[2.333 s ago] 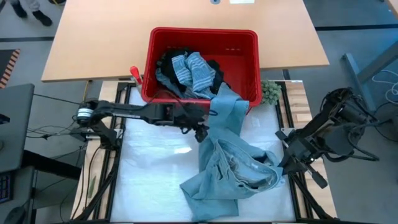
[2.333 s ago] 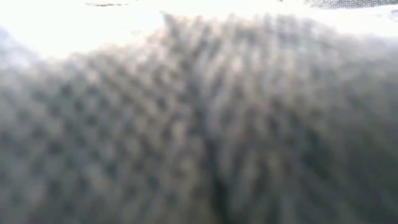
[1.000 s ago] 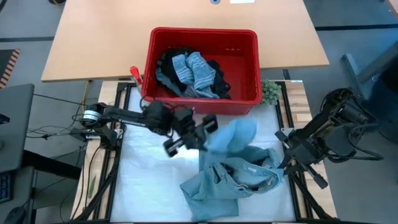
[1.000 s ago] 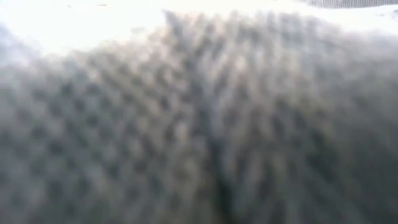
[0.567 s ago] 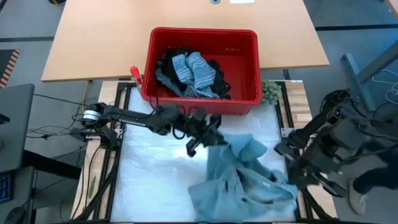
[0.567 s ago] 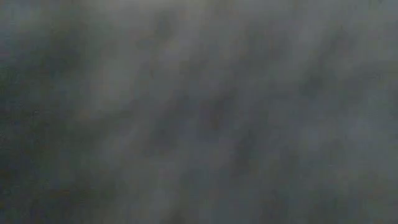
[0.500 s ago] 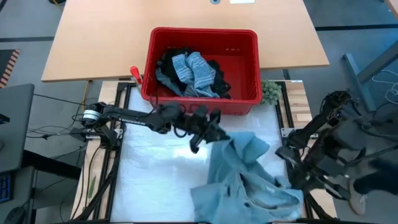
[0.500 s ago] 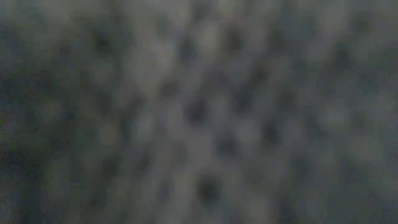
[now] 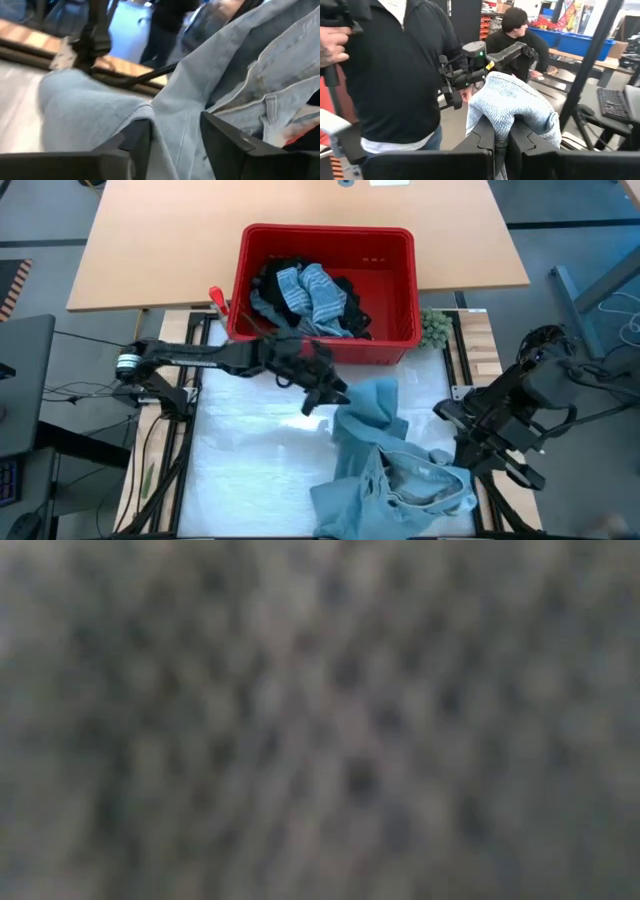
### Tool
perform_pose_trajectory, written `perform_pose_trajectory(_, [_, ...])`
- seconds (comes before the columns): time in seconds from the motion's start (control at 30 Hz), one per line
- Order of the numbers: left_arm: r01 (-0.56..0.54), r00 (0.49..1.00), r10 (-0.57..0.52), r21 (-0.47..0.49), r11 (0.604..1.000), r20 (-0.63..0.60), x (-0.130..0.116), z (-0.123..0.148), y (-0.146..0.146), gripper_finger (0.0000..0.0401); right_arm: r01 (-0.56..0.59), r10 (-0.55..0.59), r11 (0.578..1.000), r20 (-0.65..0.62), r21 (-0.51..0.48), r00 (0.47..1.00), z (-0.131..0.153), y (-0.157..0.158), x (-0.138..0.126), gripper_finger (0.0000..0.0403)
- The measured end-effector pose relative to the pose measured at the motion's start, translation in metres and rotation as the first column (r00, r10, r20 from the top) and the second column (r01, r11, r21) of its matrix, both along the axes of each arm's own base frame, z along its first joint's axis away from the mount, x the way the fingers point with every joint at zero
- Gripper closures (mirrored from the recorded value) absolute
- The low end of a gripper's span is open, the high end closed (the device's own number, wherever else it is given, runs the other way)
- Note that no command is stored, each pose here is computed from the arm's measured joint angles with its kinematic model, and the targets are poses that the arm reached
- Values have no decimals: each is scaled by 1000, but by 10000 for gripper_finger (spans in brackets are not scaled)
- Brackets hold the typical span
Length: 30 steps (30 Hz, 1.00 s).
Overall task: Fold Laundry from Bin
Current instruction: Fold the light blue pants
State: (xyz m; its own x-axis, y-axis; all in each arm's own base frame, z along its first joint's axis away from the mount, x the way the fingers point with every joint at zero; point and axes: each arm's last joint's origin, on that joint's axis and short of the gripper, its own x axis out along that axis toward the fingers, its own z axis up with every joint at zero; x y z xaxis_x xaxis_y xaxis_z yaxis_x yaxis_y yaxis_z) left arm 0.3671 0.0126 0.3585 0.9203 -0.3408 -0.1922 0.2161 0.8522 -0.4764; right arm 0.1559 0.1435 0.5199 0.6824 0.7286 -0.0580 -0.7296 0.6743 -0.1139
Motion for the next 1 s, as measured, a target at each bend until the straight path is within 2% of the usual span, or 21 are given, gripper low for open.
perform_pose_trajectory(0.13, [-41, 998, 44, 53, 998, -50, -34, 20, 9, 215, 8, -8, 1000, 35, -2, 999, 5, -9, 5, 366])
perform_pose_trajectory(0.27, [-158, 984, 169, 154, 975, -56, -80, 46, 11, 211, 13, -13, 1000, 78, 7, 997, 11, -20, 10, 366])
perform_pose_trajectory(0.4, [-245, 965, 260, 204, 948, -47, -118, 65, 0, 213, 49, -50, 999, 91, 15, 995, 12, -32, 18, 366])
perform_pose_trajectory(0.5, [-288, 952, 305, 240, 927, -37, -135, 71, -13, 214, 65, -66, 998, 94, 14, 993, 12, -40, 22, 366])
perform_pose_trajectory(0.67, [-325, 933, 355, 289, 901, -56, -138, 67, -37, 214, 93, -94, 996, 94, 13, 991, 12, -49, 27, 366])
perform_pose_trajectory(0.87, [-312, 924, 366, 337, 888, -110, -117, 36, -77, 214, 102, -101, 995, 115, -1, 988, 13, -52, 28, 366])
perform_pose_trajectory(1.0, [-327, 916, 378, 298, 897, -135, -97, 20, -95, 214, 116, -110, 993, 148, -31, 983, 16, -60, 15, 366])
